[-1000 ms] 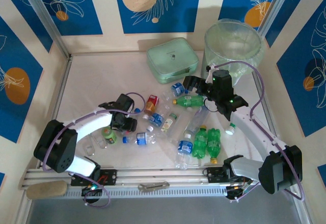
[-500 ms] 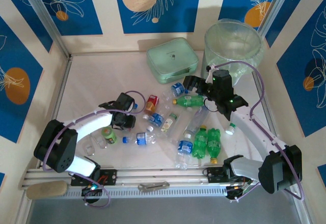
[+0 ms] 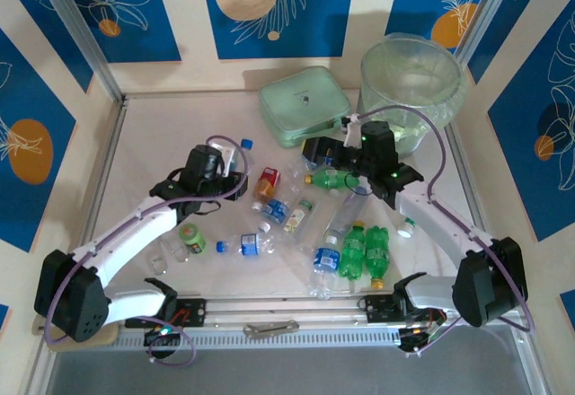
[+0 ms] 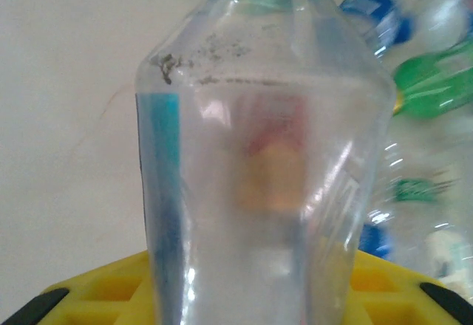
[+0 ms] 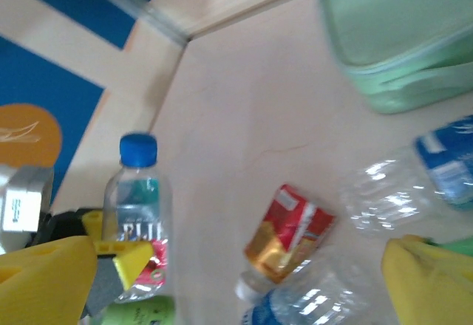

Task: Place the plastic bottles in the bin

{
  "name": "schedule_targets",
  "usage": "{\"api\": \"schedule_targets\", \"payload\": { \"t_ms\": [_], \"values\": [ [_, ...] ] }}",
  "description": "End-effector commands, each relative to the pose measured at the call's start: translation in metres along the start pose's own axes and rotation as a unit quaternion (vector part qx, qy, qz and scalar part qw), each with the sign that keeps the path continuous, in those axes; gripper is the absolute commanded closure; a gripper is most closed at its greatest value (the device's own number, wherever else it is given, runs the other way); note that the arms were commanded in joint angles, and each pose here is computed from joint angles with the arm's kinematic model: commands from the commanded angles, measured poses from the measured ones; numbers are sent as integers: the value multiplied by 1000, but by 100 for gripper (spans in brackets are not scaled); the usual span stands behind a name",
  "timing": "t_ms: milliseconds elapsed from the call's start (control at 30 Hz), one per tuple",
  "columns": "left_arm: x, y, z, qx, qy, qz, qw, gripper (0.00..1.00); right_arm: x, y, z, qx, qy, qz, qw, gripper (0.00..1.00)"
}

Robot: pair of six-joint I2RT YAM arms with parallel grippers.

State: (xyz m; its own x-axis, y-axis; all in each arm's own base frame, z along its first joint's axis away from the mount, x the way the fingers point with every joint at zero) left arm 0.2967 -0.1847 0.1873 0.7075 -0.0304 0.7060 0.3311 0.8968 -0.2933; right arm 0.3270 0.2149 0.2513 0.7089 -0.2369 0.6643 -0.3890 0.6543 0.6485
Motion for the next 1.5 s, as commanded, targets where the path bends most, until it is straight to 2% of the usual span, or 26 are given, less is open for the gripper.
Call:
{"api": "schedule_targets", "payload": {
  "t_ms": [0, 133, 333, 800, 1233, 1467],
  "values": [
    [39, -48, 13, -133, -79, 13, 988, 63, 8, 46, -7, 92, 12, 23, 995, 0],
    [52, -73, 16, -192, -109, 10, 975, 64, 2, 63, -20, 112, 32, 42, 992, 0],
    [46, -96, 7, -230, -97, 2, 968, 63, -4, 67, -35, 119, 45, 42, 991, 1],
    [28, -114, -3, -244, -73, -19, 967, 64, -11, 61, -55, 110, 61, 28, 992, 8],
    [26, -108, -5, -221, -75, -13, 972, 63, -20, 62, -57, 108, 80, 26, 991, 31],
    [27, -106, -5, -217, -79, -10, 973, 48, -19, 62, -56, 107, 78, 29, 991, 45]
  ]
}}
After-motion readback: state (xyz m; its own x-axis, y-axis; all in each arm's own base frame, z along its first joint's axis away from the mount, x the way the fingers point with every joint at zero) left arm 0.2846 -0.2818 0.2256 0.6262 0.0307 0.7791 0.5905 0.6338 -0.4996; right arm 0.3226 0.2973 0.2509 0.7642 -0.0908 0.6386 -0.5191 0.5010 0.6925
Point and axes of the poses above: each hand's point on the last joint's axis, 136 mm out from that joint toward the fingers, its own z axis back along the fingers, its own y axis along the line the jaws close on, x = y × z, the point moved 2 cm from there along z, back along the fingers, and after that the axes turned 3 degrees about z, right-handed, at the moved point
